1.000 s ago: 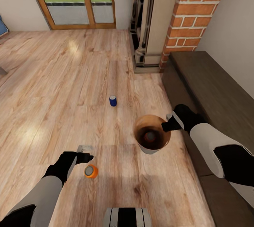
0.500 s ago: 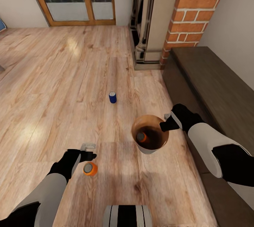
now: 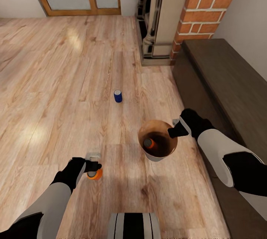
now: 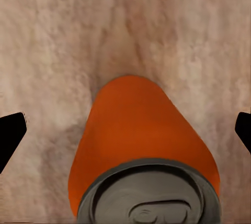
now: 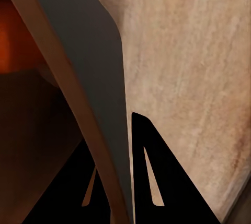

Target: Put the three can of soda from the living room inside the tash can in the kitchen.

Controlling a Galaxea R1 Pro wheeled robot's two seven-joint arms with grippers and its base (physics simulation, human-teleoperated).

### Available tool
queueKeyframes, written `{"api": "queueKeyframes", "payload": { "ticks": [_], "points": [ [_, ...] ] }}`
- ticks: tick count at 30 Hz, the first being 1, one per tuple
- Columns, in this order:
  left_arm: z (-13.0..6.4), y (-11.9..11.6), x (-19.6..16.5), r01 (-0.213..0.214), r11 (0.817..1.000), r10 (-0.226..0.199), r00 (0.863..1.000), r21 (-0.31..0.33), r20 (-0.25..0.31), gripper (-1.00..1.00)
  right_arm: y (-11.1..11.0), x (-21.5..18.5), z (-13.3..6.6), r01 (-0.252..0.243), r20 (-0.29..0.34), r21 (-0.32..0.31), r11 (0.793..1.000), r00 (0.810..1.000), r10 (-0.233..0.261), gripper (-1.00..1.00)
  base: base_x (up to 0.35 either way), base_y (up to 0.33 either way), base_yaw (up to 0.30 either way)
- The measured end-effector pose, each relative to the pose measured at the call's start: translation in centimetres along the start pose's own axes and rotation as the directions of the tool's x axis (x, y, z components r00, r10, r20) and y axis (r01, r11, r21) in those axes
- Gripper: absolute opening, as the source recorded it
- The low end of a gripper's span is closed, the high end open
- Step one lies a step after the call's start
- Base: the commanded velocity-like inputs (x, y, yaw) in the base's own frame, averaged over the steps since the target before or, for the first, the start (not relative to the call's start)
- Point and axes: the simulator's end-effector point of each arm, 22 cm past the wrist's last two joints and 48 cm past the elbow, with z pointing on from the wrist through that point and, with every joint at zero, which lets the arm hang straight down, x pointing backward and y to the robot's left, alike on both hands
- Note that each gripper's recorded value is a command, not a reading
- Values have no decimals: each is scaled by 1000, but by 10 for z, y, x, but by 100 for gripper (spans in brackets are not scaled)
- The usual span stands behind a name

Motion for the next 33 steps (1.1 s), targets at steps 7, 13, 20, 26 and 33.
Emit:
{"api": "queueKeyframes", "payload": {
  "ticks": [7,13,20,26,33],
  "points": [
    [8,12,11,3,999,-4,1000,-52,-24,100,-8,1,6,-51,-7,-44,998,999,51,-100,0,0,0],
    [7,13,9,5,998,-6,1000,-57,-17,100,-3,-4,4,-22,-4,-21,1000,1000,22,-100,0,0,0],
    [7,11,8,7,999,-7,1000,-53,-15,100,-3,-4,4,-21,-4,-19,1000,1000,21,-100,0,0,0],
    [8,4,10,5,999,-5,1000,-44,-19,100,-3,-4,3,-21,-5,-19,1000,1000,21,-100,0,0,0],
    [9,-4,13,1,999,-2,1000,-33,-29,100,-2,-5,3,-21,-5,-19,1000,1000,21,-100,0,0,0]
  ]
}}
